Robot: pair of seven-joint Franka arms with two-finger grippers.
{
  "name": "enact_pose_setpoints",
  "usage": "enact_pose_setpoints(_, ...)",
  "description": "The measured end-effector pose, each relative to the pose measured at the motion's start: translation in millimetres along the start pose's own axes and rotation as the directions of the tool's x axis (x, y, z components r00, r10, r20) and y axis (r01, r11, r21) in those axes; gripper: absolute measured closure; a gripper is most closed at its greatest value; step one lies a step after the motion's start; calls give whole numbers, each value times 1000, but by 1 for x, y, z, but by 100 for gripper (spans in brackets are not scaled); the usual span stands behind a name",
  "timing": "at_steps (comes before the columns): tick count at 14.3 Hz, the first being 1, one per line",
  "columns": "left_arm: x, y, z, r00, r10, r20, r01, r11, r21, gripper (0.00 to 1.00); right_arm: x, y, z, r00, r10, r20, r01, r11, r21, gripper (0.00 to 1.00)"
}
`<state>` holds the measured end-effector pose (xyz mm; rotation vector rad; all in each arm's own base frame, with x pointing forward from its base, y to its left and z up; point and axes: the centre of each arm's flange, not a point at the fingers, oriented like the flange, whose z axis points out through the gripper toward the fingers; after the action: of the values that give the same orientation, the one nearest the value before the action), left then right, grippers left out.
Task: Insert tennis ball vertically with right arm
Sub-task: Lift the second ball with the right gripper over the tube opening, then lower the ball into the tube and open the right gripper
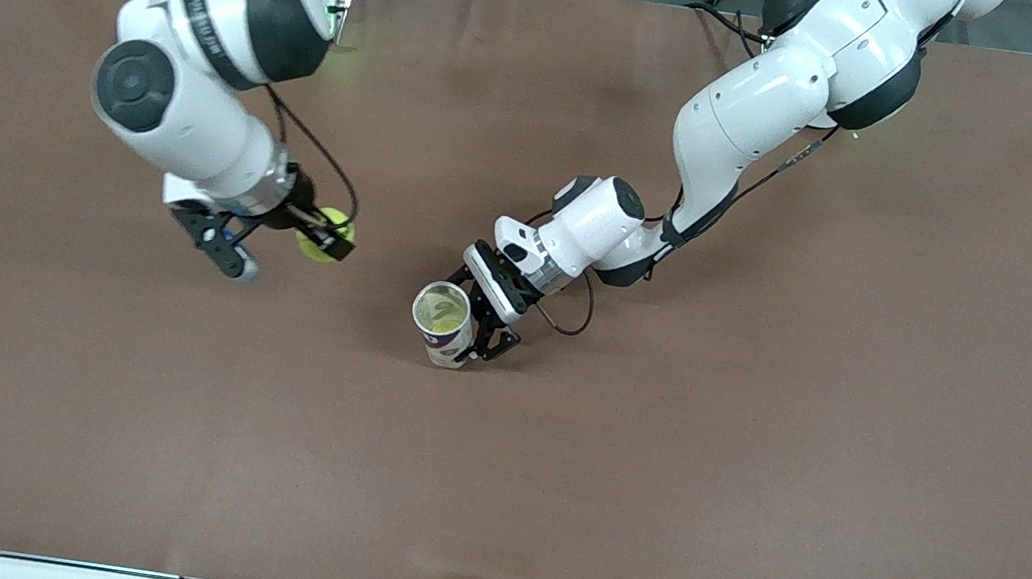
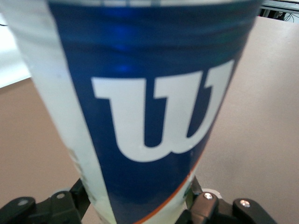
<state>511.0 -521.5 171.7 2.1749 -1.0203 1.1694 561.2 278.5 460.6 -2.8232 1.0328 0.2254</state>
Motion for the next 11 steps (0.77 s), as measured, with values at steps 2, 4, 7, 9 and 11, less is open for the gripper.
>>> enact_pose_setpoints(2, 1, -1, 0, 1000, 0, -1, 1, 1000, 2, 19, -18, -24, 0, 998, 58, -4, -58, 998, 16, 34)
enact_pose_setpoints(4, 1, -2, -1, 1000, -1, -2, 1, 1000, 3, 19, -22, -41, 8, 993, 120, 7, -120, 992, 22, 34)
enact_pose_setpoints(7, 1, -3, -1, 1000, -2, -2, 2, 1000, 3, 19, -23, -65, 23, 981, 195, 8, -195, 980, 26, 34)
enact_pose_setpoints(9, 1, -2, -1, 1000, -2, -2, 2, 1000, 3, 19, -25, -80, 31, 973, 229, 6, -230, 973, 33, 34)
enact_pose_setpoints(11, 1, -2, -1, 1000, -2, -2, 2, 1000, 3, 19, -24, -92, 36, 968, 252, 5, -252, 967, 41, 34)
